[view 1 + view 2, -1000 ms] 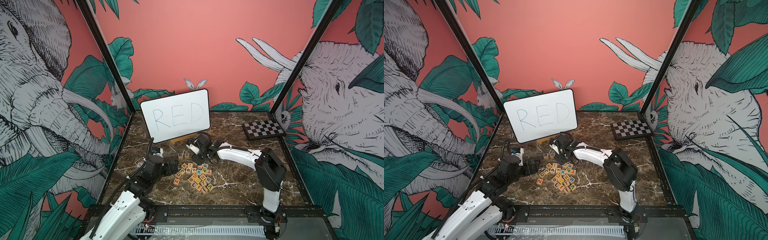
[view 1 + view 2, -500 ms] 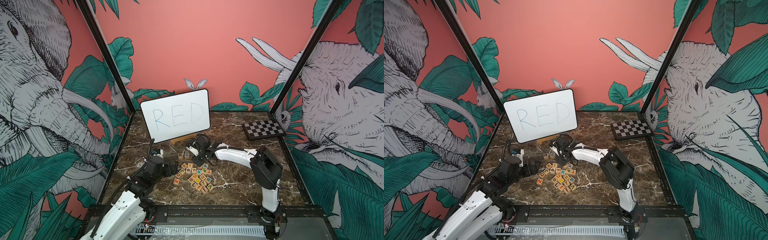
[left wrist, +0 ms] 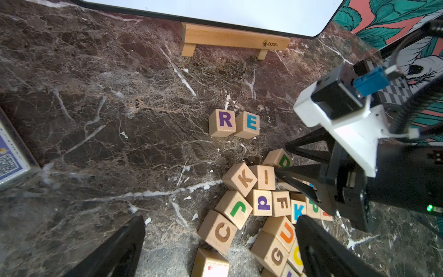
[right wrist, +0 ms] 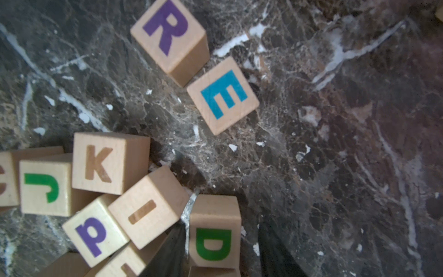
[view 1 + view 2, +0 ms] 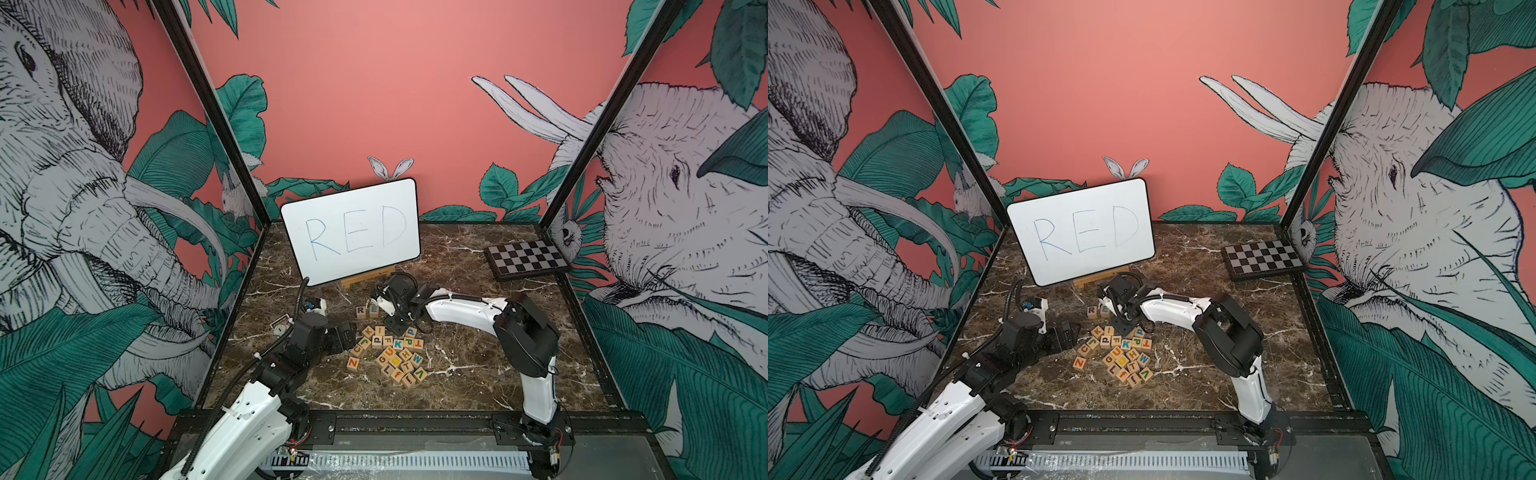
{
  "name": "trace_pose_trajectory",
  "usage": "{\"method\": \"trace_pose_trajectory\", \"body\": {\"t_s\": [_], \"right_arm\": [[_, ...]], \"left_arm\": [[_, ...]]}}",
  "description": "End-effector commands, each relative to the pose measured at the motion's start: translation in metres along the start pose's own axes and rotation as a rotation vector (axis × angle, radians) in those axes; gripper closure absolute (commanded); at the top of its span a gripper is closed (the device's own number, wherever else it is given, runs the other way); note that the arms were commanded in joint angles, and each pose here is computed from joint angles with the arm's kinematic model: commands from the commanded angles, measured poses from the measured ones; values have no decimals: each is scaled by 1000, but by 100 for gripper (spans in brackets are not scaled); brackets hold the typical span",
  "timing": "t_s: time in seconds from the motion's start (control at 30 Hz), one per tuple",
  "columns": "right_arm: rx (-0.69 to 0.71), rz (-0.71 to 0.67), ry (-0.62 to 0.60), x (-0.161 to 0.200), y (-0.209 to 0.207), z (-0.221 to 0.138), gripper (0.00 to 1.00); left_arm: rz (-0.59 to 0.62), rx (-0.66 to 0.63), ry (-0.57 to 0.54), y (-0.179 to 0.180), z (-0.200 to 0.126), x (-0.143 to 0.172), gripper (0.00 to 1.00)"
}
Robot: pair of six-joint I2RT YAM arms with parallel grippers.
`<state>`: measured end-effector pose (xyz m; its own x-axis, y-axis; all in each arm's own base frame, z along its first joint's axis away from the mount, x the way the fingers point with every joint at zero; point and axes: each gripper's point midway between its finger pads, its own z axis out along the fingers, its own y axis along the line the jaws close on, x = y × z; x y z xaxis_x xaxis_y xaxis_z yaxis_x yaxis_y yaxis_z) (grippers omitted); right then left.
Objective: Assemble the uppercase word "red" with letter blocks
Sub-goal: Pick up the letter block from the center of the board.
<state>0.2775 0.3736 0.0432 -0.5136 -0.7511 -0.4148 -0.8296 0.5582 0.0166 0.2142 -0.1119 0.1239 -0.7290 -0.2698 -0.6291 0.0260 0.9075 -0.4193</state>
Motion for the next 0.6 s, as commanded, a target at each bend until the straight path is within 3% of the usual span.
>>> {"method": "trace_pose_trajectory", "body": {"t_s": [0.0, 0.3, 0.57], "right_arm": [[20, -24, 25, 0, 0, 4, 57], [33, -53, 21, -5, -2, 0, 69], [54, -183, 4, -15, -8, -8, 79]], "left_arm": [[-15, -34, 8, 9, 4, 6, 1], [-10, -43, 5, 11, 4, 5, 1], [16, -74, -41, 17, 4, -1, 1]]}}
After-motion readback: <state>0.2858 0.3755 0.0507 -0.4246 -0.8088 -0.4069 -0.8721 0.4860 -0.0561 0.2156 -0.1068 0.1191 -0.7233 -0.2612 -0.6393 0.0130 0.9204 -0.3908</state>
